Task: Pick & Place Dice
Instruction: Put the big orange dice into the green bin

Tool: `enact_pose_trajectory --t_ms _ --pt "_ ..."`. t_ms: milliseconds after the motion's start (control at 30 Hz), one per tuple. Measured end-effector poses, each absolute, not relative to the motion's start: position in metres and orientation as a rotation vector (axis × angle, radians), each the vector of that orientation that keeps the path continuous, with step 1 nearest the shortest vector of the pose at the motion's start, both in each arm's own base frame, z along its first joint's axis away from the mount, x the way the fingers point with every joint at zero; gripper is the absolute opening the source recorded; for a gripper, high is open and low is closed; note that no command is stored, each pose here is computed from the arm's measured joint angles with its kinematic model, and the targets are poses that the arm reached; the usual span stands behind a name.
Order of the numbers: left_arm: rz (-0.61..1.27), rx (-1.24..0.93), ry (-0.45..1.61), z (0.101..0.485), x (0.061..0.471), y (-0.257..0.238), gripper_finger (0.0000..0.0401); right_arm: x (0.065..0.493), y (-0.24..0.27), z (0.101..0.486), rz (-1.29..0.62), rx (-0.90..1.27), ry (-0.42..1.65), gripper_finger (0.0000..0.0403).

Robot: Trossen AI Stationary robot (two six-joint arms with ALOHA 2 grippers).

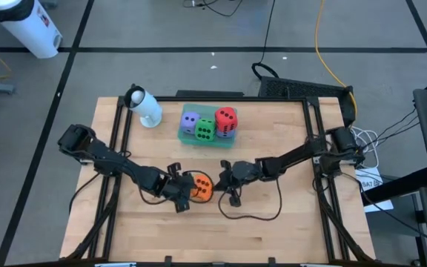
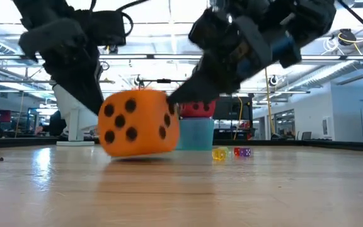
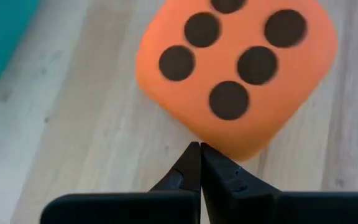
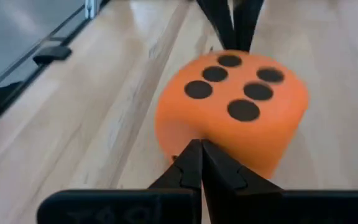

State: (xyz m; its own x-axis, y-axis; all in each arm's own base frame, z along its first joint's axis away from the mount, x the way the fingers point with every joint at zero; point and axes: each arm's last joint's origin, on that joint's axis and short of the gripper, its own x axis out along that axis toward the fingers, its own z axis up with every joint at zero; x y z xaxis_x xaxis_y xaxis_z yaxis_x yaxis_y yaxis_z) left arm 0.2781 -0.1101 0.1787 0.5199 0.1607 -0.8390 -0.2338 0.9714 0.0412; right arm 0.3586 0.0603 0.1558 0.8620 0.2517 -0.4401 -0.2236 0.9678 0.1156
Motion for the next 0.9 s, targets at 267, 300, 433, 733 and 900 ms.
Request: enact_pose_trajectory --t_ms 267,300,433,733,900 --pt "0.119 -0.081 0.940 0.203 0.257 -0.135 0.0016 0.329 0.054 0.226 0.241 -0.003 0.324 0.0000" --pt "0.115 -0.085 0.931 0.206 0.255 -0.136 0.0013 0.323 0.052 0.233 0.239 -0.006 0.307 0.0000" --pt "0.133 -0.078 0.915 0.211 0.249 -0.139 0.0004 0.299 0.045 0.250 0.220 -0.036 0.268 0.0000" --pt "0.061 -0.188 0.706 0.226 0.266 -0.145 0.0014 0.210 0.016 0.252 0.075 -0.084 0.078 0.0000" --pt "-0.031 -0.156 0.642 0.230 0.279 -0.143 0.0026 0.171 0.010 0.230 0.060 -0.083 -0.005 0.0000"
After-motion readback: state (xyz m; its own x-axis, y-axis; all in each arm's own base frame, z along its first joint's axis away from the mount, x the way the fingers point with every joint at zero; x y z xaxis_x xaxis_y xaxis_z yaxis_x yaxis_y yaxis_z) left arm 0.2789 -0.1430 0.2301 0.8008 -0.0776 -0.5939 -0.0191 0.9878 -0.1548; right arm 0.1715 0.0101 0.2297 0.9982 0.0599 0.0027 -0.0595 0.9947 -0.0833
